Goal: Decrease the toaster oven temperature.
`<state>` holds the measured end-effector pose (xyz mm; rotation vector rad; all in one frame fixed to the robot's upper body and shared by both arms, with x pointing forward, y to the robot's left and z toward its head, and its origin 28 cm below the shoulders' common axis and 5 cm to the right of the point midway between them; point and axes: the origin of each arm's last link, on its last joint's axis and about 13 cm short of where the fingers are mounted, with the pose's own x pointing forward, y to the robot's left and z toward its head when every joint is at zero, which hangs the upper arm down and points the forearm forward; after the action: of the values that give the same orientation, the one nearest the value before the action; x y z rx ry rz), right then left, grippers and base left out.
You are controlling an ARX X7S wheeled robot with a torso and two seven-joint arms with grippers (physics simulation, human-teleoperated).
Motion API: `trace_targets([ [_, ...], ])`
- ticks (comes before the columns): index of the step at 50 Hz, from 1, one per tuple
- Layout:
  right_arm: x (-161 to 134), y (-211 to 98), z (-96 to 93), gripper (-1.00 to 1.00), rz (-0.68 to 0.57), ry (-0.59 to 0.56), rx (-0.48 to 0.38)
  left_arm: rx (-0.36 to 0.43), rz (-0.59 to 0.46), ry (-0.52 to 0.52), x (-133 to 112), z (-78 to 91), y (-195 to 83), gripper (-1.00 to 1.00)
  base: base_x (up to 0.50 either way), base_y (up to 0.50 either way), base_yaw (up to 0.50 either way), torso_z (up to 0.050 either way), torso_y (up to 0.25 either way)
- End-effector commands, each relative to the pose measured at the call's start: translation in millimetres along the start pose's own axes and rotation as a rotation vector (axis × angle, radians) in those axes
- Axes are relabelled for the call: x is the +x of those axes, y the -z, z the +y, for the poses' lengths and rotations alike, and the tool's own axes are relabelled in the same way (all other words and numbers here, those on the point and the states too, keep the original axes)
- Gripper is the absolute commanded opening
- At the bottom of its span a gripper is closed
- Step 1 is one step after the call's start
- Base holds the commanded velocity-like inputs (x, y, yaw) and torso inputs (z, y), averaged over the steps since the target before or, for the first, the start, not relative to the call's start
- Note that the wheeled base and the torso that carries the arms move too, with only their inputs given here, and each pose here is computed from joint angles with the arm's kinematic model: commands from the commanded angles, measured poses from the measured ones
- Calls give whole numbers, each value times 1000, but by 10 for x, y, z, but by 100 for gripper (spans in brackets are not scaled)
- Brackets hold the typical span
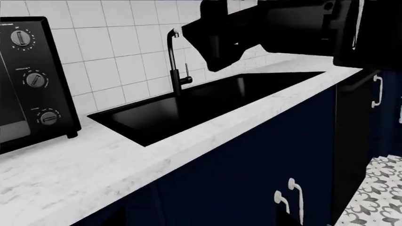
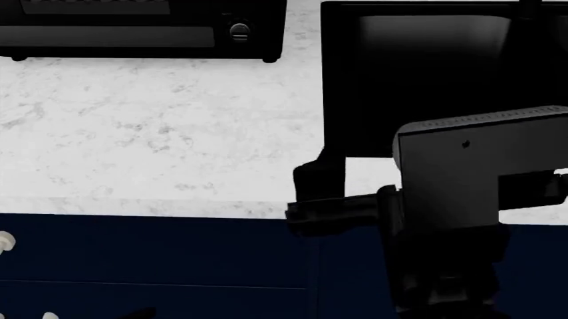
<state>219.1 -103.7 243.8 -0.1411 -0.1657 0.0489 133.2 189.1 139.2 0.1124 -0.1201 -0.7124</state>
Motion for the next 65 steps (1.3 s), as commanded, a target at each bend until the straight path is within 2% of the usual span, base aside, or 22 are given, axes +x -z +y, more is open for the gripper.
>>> trace_targets([
  [1,209,-226,15,100,84,-21,-86,-73,24,141,-71,-113,40,100,0,0,0,0,0],
  [6,260,-252,30,100,94,-15,-113,-71,32,139,-86,-120,64,100,0,0,0,0,0],
  [10,300,-359,28,100,92,7,-96,-48,22,134,-106,-116,64,100,0,0,0,0,0],
  [11,307,-410,31,100,84,-1,-61,-42,15,133,-105,-108,57,100,0,0,0,0,0],
  [14,324,-458,29,100,70,-1,-53,-45,2,137,-116,-120,30,100,0,0,0,0,0],
  [17,363,-538,24,100,44,-13,-8,-44,0,154,-117,-134,31,100,0,0,0,0,0],
  [26,398,-638,8,100,12,-33,25,-55,-4,171,-82,-116,11,100,119,75,0,0,0],
  [39,387,-596,1,100,18,-43,75,-47,-15,156,-89,-109,9,100,277,410,0,0,0],
  [52,339,-570,-61,100,24,-9,93,-44,-10,158,-84,-118,41,100,306,419,0,0,0],
  [65,363,-564,-54,100,27,-21,90,-43,-5,158,-91,-142,63,100,343,374,0,0,0],
])
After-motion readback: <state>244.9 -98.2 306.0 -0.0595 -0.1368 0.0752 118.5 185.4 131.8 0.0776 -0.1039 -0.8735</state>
